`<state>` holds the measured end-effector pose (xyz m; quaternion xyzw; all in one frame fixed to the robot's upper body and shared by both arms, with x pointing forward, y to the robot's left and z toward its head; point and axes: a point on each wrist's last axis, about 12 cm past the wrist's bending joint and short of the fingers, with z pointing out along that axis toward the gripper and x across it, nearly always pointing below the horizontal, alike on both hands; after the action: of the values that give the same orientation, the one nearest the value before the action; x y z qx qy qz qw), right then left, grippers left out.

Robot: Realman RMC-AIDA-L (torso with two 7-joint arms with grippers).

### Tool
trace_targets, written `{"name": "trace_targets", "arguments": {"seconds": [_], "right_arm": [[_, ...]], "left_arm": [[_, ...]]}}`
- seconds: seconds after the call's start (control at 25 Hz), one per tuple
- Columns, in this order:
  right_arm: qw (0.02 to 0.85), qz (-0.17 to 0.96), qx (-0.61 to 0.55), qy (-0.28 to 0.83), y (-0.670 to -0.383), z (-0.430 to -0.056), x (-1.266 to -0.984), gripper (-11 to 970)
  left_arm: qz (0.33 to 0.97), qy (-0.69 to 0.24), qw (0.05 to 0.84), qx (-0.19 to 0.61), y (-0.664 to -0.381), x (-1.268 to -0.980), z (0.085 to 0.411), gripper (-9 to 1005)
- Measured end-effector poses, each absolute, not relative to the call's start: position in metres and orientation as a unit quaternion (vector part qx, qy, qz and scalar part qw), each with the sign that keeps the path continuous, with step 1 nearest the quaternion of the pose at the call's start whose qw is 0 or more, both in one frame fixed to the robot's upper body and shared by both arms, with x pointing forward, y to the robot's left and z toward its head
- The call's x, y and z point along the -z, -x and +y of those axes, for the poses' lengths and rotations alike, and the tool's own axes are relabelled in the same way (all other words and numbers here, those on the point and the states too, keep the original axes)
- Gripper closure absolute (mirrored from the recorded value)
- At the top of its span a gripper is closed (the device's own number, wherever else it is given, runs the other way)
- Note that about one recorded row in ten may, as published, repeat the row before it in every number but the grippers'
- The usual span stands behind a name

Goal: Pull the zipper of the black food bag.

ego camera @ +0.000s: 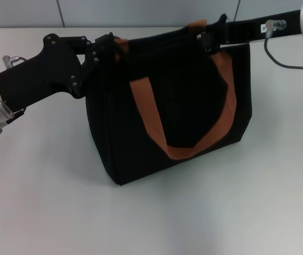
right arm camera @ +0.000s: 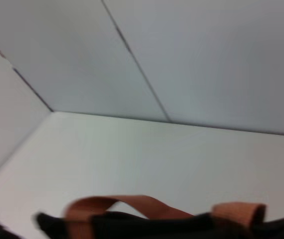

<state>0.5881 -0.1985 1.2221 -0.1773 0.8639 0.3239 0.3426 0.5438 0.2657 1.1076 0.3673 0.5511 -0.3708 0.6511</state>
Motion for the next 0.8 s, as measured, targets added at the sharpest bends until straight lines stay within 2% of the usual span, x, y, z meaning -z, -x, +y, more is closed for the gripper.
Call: {"name": "trace_targets", "arguments": {"seconds": [0.12, 0.28, 0.36, 0.48, 0.64, 0.8], "right_arm": [[0.363, 0.831, -0.381, 0.181, -0.579, -0.210, -1.224, 962], [0.422, 0.737, -0.492, 0.193, -0.559, -0.243, -1.212, 811], [0.458, 0.684, -0.532, 0.197, -0.550, -0.263, -1.201, 774], [0.496, 0.633, -0.557, 0.206, -0.539, -0.282, -1.189, 718], [0.547, 0.547, -0.590, 0.232, -0.513, -0.319, -1.158, 643], [0.550, 0.534, -0.584, 0.268, -0.498, -0.326, -1.141, 555]], "left_arm": [[0.555, -0.364, 0.650, 0.369, -0.542, -1.106, 0.267, 935], [0.563, -0.349, 0.650, 0.372, -0.538, -1.103, 0.273, 930], [0.567, -0.339, 0.649, 0.377, -0.537, -1.103, 0.276, 927], [0.572, -0.327, 0.644, 0.389, -0.535, -1.103, 0.278, 923], [0.585, -0.308, 0.631, 0.405, -0.534, -1.101, 0.279, 918], [0.594, -0.302, 0.624, 0.408, -0.536, -1.100, 0.279, 912]]}}
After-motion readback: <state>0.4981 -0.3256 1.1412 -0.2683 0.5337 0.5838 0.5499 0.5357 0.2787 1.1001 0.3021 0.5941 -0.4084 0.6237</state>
